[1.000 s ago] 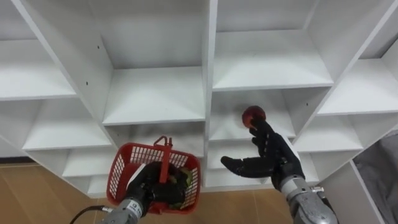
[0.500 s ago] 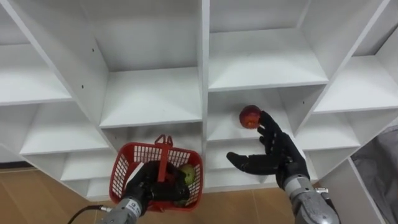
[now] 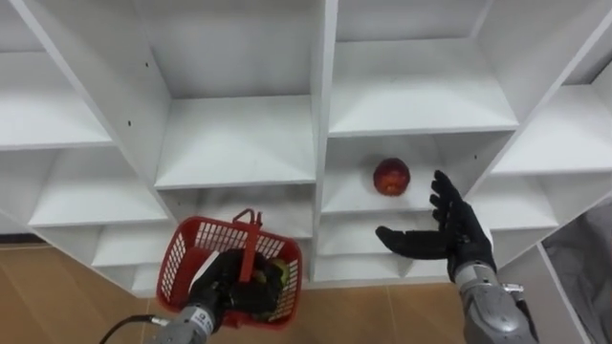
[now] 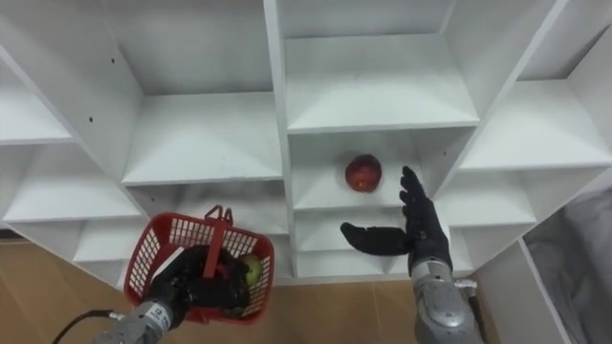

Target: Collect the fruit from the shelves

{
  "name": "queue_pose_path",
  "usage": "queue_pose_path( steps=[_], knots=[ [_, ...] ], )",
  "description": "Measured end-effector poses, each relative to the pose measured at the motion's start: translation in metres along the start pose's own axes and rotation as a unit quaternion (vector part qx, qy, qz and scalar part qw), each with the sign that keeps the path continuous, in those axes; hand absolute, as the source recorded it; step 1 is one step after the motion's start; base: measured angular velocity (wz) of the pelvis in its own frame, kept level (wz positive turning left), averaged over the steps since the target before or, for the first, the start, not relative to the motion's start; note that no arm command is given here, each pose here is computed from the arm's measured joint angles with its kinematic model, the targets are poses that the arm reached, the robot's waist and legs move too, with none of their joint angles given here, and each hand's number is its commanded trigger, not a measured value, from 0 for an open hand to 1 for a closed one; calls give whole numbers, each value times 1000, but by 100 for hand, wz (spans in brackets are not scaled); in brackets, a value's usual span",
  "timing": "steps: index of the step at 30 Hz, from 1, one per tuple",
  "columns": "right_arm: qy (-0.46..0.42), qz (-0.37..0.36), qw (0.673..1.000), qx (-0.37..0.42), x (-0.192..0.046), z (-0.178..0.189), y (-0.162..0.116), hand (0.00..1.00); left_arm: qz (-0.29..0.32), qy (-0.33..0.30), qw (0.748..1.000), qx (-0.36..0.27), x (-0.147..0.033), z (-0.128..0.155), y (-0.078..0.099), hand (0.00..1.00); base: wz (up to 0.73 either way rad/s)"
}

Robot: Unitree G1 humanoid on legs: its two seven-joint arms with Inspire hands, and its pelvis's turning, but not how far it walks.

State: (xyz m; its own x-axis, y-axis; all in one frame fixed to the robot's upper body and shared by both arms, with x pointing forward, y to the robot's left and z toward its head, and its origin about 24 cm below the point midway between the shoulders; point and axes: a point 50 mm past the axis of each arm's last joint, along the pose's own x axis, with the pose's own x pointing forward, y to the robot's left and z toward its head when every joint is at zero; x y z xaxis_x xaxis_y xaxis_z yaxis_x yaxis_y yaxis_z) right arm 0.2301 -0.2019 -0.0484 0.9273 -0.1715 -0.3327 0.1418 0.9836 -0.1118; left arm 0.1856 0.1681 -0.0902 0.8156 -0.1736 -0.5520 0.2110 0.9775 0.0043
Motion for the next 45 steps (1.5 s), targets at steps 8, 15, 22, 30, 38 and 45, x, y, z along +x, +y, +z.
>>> queue_pose_path(
  steps=[8, 15, 22, 30, 38, 45],
  knots=[
    [-15, -23, 1000, -13, 18, 16, -13, 0, 9, 5, 1000, -5, -1, -3, 5, 100, 13],
    [-15, -76, 997, 7, 40, 33, -28, 0, 13, 6, 1000, -7, -3, -3, 13, 100, 12],
    [-29, -80, 996, 0, 49, 47, -26, 0, 8, 26, 1000, -6, 0, -9, 15, 100, 11],
    [-26, -91, 995, -18, 54, 50, -29, 0, 5, 27, 999, 19, 5, -4, 15, 100, 2],
    [-45, -106, 993, -21, 60, 65, -32, 0, -1, 7, 1000, 28, 14, 11, 13, 100, -2],
    [-58, -140, 988, -41, 68, 80, -38, 0, -4, 3, 999, 33, 24, 21, 12, 100, -3]
  ],
)
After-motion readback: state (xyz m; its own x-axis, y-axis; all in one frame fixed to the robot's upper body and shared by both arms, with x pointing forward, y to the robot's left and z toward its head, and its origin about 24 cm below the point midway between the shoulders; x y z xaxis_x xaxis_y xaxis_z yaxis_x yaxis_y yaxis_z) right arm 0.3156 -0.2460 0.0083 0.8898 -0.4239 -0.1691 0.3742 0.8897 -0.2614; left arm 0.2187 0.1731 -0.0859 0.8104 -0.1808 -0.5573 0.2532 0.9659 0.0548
